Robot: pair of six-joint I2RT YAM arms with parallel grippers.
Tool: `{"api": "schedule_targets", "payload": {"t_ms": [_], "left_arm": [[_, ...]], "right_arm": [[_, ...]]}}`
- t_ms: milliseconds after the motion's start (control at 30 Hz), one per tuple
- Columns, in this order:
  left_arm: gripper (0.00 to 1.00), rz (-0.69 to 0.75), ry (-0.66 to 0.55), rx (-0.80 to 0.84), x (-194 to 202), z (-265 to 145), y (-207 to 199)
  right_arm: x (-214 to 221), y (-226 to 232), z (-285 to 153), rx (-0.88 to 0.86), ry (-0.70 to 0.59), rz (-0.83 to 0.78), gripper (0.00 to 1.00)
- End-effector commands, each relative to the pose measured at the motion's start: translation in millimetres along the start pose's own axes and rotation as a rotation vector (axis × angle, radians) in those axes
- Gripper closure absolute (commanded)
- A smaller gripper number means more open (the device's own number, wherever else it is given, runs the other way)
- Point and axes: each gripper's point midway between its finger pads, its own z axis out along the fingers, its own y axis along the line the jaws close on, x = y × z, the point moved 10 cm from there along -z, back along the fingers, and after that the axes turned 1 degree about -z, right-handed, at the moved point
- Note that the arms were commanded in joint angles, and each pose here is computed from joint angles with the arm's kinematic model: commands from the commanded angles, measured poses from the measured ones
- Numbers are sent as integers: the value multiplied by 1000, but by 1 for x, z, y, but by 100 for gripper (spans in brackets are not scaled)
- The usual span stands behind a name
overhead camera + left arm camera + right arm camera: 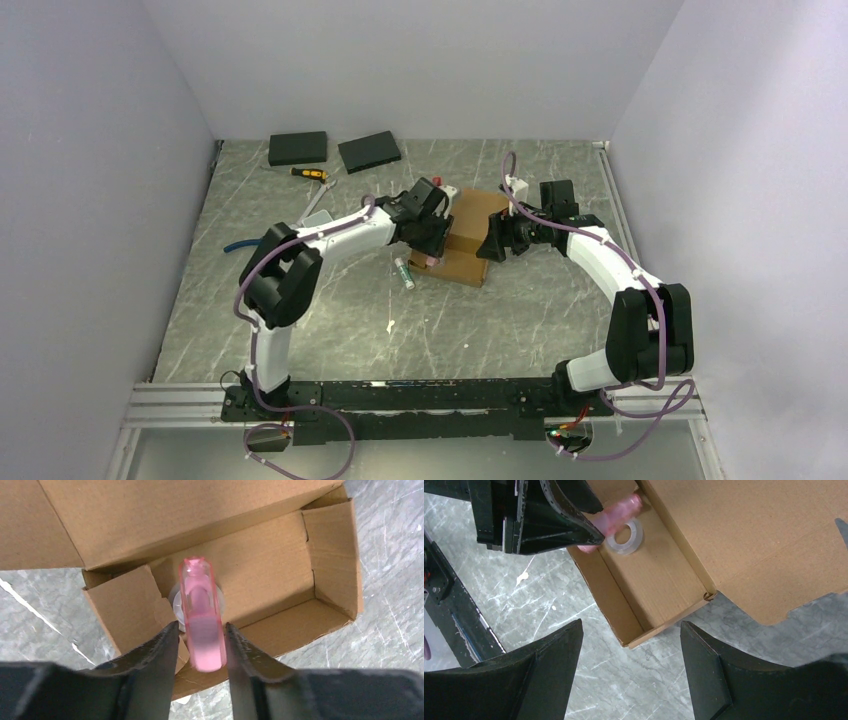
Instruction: Fold the paper box
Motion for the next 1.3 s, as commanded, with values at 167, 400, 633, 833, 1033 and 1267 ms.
{"api": "schedule_targets", "payload": {"t_ms": [167, 400, 633, 833, 1033, 1267], "left_arm": [[36, -3, -136, -12, -20, -36, -5], [37, -126, -226, -89, 4, -63, 18], [48, -567, -231, -116, 50, -74, 49], [72, -860, -66, -293, 65, -59, 54], [68, -882, -12, -259, 63, -40, 48], [61, -863, 11, -233, 56, -27, 46]], "right_arm": [[-21, 4, -10, -10, -66, -69, 25], [-21, 4, -10, -13, -67, -72, 25], [-22, 5, -10, -15, -69, -72, 25], [-21, 4, -10, -14, -69, -70, 25], [-22, 5, -11, -12, -71, -74, 25], [-22, 5, -10, -17, -70, -73, 25]]}}
